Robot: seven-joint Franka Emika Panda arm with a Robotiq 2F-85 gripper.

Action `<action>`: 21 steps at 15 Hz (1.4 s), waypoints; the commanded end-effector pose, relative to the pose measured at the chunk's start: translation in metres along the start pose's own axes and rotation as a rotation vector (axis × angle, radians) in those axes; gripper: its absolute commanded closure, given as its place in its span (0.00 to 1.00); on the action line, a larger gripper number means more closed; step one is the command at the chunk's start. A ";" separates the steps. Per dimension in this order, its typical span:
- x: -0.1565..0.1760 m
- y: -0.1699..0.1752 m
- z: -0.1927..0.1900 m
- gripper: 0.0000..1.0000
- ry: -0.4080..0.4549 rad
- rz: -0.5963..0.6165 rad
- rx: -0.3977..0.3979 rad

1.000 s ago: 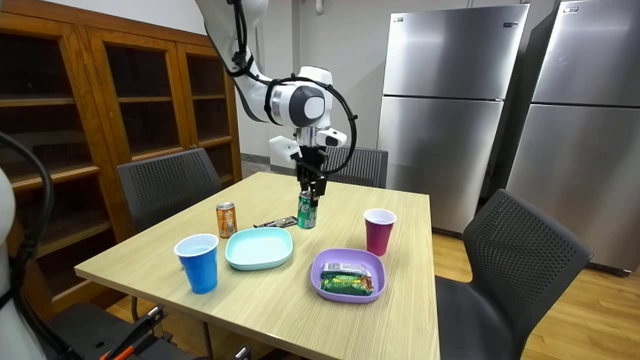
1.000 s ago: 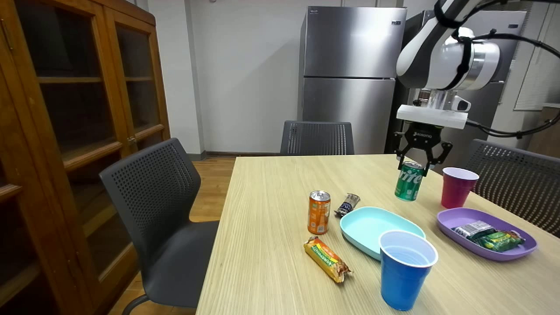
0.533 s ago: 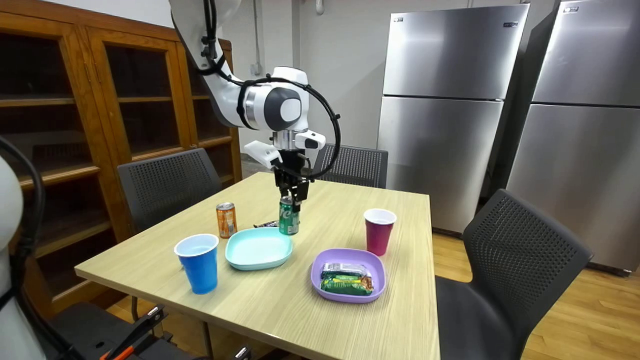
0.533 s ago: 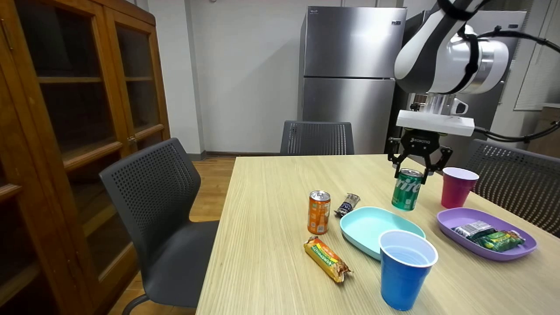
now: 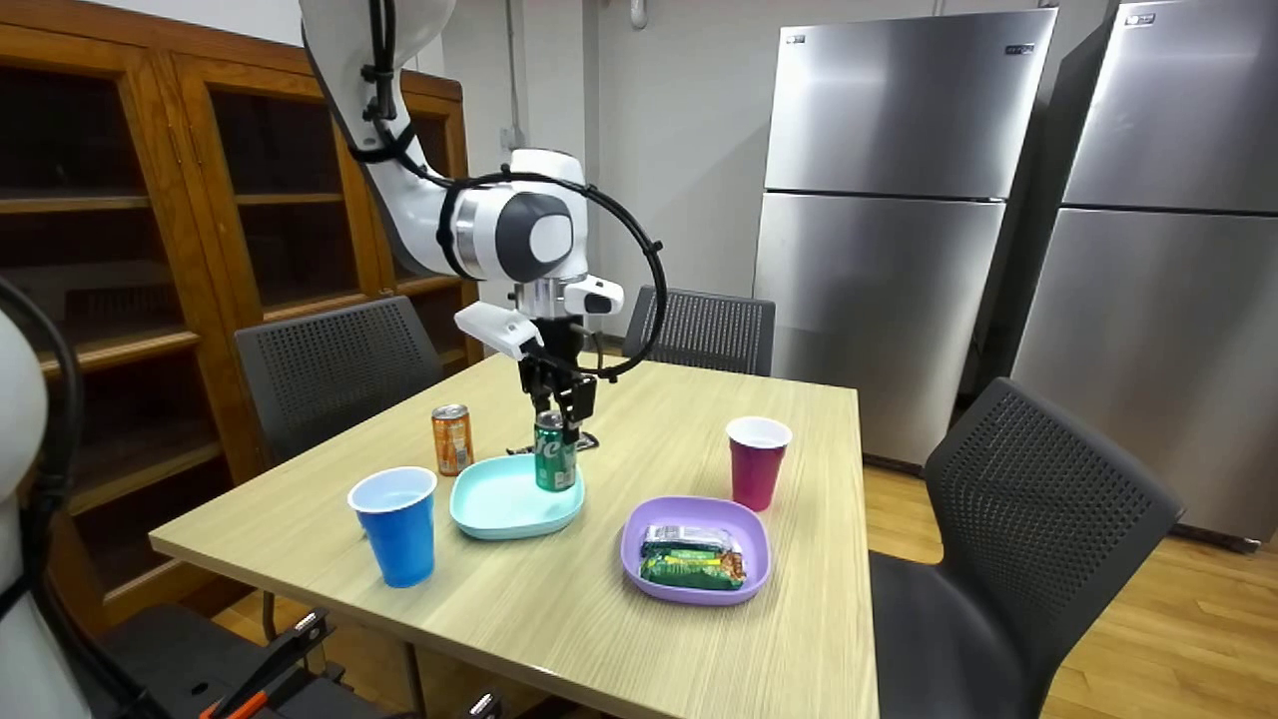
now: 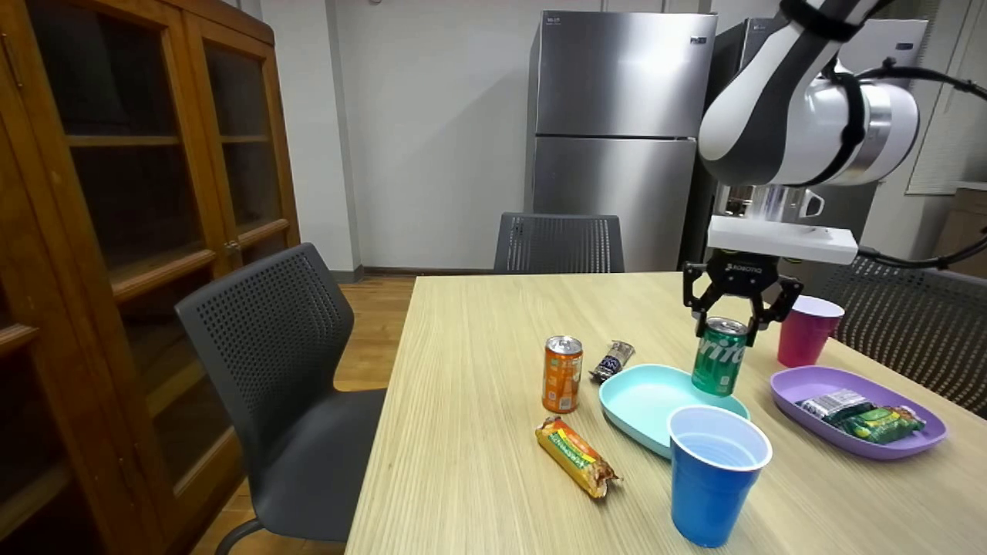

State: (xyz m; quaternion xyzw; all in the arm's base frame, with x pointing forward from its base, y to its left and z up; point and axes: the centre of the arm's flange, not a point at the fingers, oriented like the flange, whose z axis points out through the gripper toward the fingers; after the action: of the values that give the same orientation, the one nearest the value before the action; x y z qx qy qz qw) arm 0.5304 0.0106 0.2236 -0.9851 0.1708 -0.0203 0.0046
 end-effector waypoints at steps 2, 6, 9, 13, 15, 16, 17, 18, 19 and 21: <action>-0.017 -0.003 0.000 0.62 0.051 -0.063 0.002; -0.021 -0.007 0.008 0.62 0.050 -0.082 -0.003; -0.020 -0.011 0.013 0.62 0.047 -0.090 -0.013; -0.019 -0.013 0.020 0.62 0.039 -0.094 -0.021; -0.019 -0.014 0.024 0.62 0.034 -0.097 -0.026; -0.020 -0.014 0.026 0.62 0.032 -0.099 -0.027; -0.020 -0.014 0.027 0.62 0.030 -0.100 -0.027; -0.020 -0.014 0.027 0.62 0.031 -0.101 -0.026; -0.020 -0.014 0.027 0.62 0.032 -0.098 -0.032; -0.020 -0.013 0.027 0.11 0.034 -0.100 -0.033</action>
State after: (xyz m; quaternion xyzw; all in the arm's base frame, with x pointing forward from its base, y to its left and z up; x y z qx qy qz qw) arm 0.5132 0.0275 0.1900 -0.9912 0.1300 -0.0225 -0.0091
